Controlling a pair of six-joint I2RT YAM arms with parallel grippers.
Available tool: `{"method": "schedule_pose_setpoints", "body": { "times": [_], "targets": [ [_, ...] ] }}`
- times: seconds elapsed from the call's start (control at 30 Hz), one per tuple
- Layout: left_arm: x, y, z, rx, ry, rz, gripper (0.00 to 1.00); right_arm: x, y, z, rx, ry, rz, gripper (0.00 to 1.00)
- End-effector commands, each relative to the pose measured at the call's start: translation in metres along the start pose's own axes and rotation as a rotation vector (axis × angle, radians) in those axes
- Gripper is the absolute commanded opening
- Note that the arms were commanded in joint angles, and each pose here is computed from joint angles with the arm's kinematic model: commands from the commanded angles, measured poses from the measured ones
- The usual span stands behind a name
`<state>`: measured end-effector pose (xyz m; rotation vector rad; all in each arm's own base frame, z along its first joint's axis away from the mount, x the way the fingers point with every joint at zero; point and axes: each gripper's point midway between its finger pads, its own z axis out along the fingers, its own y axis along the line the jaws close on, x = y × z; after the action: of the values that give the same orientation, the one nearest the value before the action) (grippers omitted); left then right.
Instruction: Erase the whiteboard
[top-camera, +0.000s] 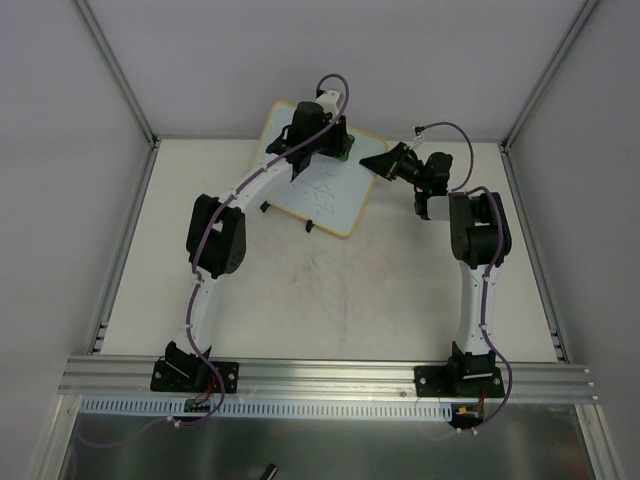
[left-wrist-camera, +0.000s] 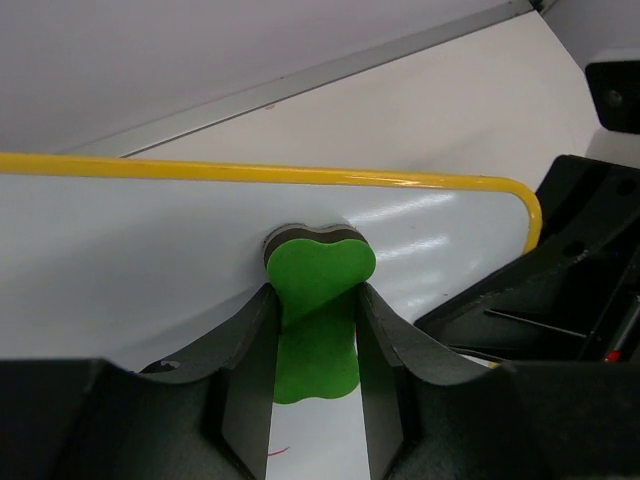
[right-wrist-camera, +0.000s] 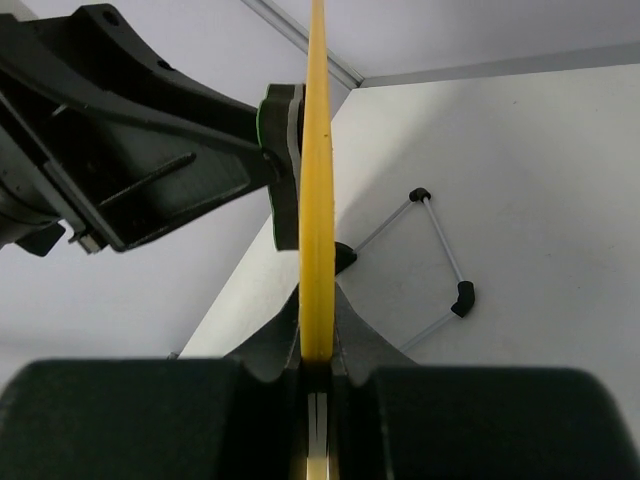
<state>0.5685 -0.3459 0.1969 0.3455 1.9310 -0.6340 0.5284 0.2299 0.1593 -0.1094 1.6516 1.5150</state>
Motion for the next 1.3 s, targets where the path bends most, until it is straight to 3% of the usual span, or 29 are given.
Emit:
{"method": "schedule_pose_setpoints", "body": {
  "times": [0.0,0.43,0.8,0.97,1.27],
  "targets": [
    [-0.003,-0.017,0.009,0.019,-0.034,0.123,0.0,-0.01,0.041,0.003,-0.11,0.024,-0.188,0.0],
    [0.018,0.007,0.017,-0.074,-0.004,0.075,0.0,-0.01,0.043,0.003,-0.113,0.026,-0.188,0.0],
    [0.039,0.077,-0.005,-0.289,0.007,-0.067,0.0,-0.012,0.045,0.004,-0.114,0.02,-0.188,0.0],
    [0.055,0.116,-0.02,-0.318,0.019,-0.238,0.0,-0.012,0.045,0.003,-0.113,0.021,-0.183,0.0],
    [0.078,0.167,-0.054,-0.48,0.038,-0.357,0.0,-0.012,0.047,0.003,-0.115,0.021,-0.184,0.0]
  ]
}}
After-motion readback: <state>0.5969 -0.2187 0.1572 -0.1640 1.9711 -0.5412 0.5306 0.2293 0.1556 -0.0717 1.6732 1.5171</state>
